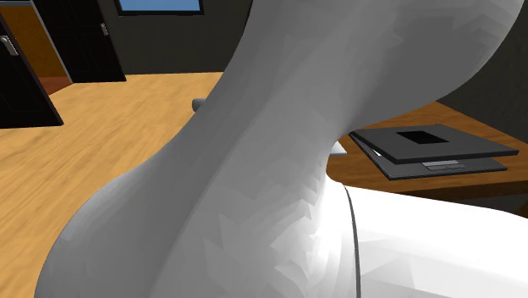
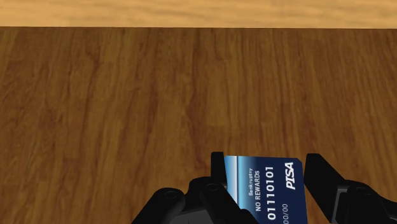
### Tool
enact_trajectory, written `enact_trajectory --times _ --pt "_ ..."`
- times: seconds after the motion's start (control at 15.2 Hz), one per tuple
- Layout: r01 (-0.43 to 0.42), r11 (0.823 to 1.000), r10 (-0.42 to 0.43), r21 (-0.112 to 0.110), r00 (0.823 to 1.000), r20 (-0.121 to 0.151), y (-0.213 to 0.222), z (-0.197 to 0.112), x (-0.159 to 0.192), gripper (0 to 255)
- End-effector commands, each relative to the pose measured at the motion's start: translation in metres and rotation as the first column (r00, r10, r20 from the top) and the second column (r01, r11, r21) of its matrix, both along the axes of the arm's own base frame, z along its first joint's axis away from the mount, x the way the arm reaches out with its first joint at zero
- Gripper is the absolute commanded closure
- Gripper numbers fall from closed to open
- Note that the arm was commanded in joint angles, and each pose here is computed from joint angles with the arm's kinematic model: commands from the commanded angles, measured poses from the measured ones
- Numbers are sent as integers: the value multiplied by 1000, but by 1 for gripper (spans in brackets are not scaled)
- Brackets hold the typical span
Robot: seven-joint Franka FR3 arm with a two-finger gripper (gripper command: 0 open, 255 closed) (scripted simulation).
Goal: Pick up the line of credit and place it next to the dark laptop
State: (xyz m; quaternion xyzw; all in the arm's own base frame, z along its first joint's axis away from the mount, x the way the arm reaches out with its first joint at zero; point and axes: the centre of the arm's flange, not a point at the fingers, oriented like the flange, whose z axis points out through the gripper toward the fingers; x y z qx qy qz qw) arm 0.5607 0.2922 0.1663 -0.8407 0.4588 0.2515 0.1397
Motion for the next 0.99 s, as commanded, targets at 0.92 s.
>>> enact_trajectory --times 0.92 --pt "0 1000 0 0 1000 0 0 58 0 255"
